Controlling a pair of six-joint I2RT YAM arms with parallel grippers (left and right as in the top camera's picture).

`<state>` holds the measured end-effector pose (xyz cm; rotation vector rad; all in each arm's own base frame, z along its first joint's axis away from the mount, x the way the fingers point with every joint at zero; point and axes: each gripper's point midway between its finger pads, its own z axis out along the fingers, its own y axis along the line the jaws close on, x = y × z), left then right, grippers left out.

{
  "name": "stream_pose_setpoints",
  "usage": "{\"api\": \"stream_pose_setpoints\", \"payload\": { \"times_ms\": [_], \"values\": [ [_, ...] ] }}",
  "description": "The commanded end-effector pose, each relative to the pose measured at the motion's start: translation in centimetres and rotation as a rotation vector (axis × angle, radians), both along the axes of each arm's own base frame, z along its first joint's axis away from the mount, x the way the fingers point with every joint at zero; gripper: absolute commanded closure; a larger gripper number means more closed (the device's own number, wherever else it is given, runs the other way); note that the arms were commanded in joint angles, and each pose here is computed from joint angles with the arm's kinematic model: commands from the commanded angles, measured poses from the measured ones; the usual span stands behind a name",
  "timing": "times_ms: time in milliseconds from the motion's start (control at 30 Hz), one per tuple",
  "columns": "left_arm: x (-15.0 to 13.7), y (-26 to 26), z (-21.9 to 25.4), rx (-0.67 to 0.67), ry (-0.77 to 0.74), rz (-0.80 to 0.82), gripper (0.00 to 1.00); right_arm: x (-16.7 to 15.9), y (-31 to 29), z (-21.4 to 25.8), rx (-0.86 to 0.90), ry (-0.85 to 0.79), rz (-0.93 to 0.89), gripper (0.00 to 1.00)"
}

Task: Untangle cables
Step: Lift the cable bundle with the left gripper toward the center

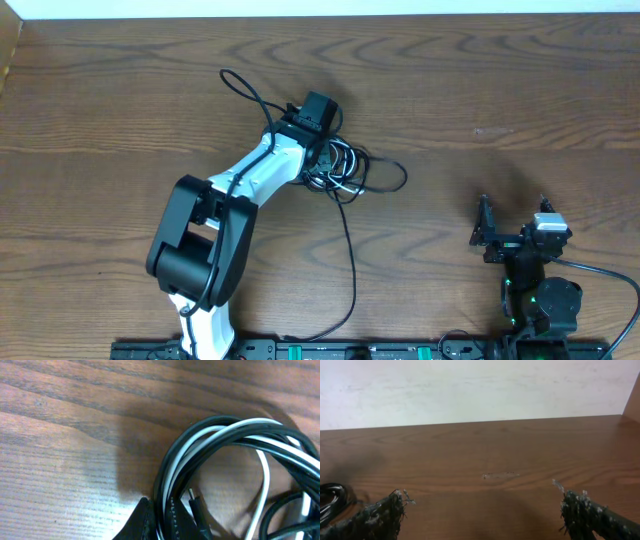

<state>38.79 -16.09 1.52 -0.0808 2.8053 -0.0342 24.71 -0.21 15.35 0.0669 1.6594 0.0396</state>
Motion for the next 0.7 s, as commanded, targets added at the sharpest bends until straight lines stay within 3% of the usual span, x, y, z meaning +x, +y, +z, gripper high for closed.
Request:
{"api": "stream_pose_setpoints", "payload": {
  "times_ms": [0,167,300,567,667],
  "values": [
    [0.8,-0.7,5.6,-0.035,-0.118,-0.106,0.93,0.0,0.0,-0.1,0.009,0.001,-0.001,0.01],
    [0.8,-0.7,13.8,-0.068,-0.312,-0.186,0.92,0.0,0.0,-0.1,0.009,0.001,-0.001,0.01],
    [0.4,-0.5,17.1,-0.086,-0.389,-0.200,0.93,0.0,0.0,-0.1,0.009,0.001,-0.001,0.01],
    [-0.7,-1.0,20.8,-0.158,-0.462,-0.227,0.93,0.0,0.0,-0.1,0.009,0.001,-0.001,0.01],
    [-1.7,-3.3,21.0,-0.250,-0.442,-0.352,0.93,0.0,0.0,-0.1,0.009,0.001,-0.001,0.01]
  ]
}}
